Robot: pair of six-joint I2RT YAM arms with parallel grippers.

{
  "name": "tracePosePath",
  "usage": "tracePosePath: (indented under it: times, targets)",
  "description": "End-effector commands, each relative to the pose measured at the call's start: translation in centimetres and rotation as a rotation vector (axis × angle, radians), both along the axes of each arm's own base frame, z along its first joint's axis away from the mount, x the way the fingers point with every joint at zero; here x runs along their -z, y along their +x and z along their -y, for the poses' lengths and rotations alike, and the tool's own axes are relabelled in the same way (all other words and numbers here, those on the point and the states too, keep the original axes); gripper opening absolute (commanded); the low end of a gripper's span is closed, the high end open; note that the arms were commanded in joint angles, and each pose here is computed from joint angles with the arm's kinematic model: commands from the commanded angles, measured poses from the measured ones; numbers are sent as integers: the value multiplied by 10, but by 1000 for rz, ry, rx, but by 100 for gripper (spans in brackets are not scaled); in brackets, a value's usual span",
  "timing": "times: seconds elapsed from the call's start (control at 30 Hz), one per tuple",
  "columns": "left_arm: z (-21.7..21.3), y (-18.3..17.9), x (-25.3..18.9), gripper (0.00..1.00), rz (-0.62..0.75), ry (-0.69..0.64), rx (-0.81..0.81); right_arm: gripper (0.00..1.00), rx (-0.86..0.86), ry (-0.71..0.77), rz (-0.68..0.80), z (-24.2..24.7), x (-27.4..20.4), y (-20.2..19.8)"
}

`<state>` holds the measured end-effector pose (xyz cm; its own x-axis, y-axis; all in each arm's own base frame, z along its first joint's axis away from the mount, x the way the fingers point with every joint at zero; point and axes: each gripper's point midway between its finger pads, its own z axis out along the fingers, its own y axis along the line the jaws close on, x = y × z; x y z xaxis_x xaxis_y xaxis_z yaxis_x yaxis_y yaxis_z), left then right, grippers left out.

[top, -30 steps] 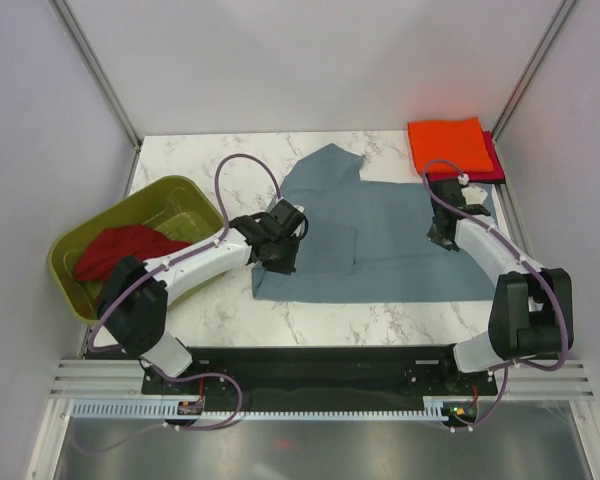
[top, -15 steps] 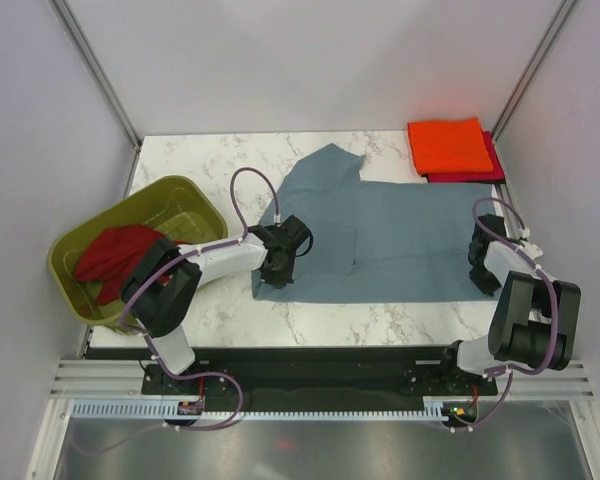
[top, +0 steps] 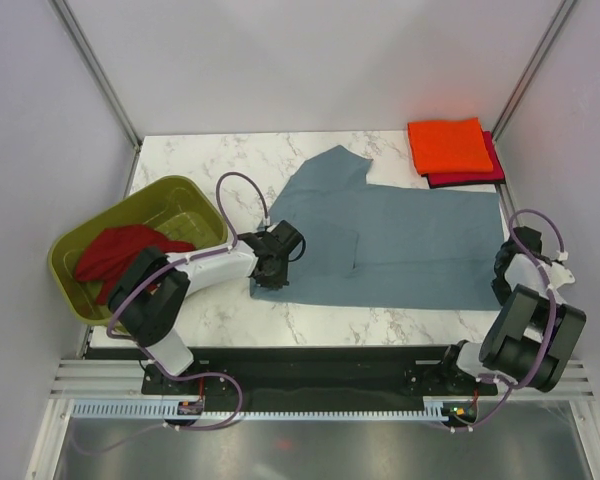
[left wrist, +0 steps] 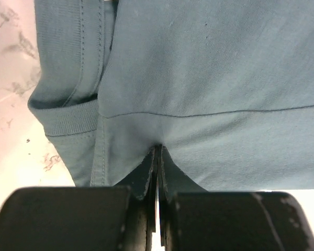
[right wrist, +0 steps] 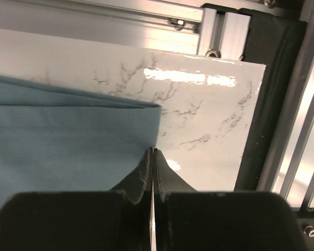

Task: Fold and stack the t-shirts
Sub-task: Fold the tshirt

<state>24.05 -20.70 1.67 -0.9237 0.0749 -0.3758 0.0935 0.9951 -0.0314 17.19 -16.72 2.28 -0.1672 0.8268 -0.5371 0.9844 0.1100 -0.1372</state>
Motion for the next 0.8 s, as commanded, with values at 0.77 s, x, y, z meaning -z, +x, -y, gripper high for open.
tracePosePath:
  times: [0.77]
  targets:
    - [-29, -7, 14, 2, -30, 123, -70, 0, -70, 119, 27, -18, 21, -6]
